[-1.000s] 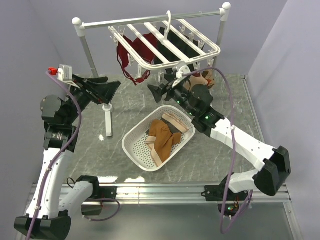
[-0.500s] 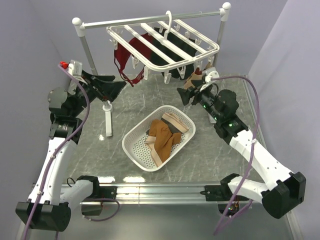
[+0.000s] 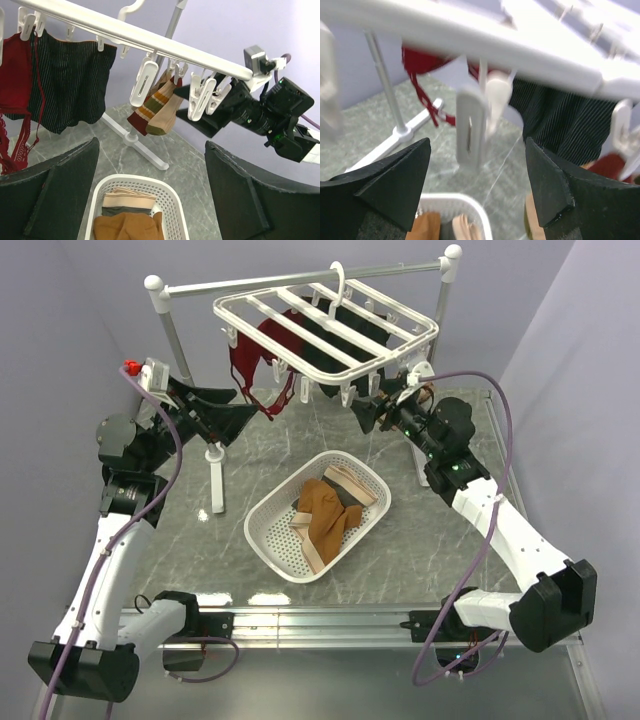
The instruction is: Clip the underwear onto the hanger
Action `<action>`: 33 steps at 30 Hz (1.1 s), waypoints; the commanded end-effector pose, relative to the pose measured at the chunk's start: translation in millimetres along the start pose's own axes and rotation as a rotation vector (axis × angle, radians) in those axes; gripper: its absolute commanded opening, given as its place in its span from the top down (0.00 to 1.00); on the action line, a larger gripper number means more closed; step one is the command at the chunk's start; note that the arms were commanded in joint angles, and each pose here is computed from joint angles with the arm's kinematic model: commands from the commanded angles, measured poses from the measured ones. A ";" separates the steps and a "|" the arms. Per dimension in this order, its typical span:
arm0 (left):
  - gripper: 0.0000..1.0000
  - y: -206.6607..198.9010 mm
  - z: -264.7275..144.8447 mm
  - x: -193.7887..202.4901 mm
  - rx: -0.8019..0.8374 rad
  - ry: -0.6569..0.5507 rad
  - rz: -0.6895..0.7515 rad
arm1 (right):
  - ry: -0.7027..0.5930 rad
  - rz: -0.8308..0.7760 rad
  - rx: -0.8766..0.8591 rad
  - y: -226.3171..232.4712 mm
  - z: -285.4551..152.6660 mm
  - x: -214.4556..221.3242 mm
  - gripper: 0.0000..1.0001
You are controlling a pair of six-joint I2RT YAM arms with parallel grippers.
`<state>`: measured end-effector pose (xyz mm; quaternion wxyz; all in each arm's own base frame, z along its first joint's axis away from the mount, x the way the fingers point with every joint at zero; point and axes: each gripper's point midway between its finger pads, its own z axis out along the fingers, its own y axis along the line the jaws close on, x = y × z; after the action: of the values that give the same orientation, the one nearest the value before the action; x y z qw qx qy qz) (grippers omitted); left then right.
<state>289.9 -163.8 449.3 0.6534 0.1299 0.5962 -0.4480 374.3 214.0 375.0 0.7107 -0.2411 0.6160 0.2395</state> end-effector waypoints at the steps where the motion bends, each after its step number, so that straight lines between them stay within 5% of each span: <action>1: 0.09 -23.4 -0.4 -21.9 0.069 -0.045 0.077 | -0.158 -0.070 -0.004 -4.1 4.6 -58.4 0.18; 7: 0.10 -29.3 1.8 -24.4 0.092 -0.045 0.088 | -0.164 -0.062 0.006 -6.6 6.4 -60.0 0.36; 13: 0.14 -53.3 3.5 -24.5 0.202 -0.032 0.110 | -0.142 -0.055 -0.034 5.2 -3.6 -56.5 0.86; 17: 0.20 -80.9 8.6 -19.0 0.300 -0.005 0.119 | -0.144 -0.049 -0.047 17.4 -7.1 -64.6 1.00; 33: 0.51 -130.5 74.6 21.5 0.223 0.028 -0.071 | -0.087 0.037 -0.097 79.5 -0.2 -63.4 1.00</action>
<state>231.2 -295.9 479.5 0.5828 0.2213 0.5529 -0.5528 324.6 269.5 408.9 0.7098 -0.2601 0.5908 0.2819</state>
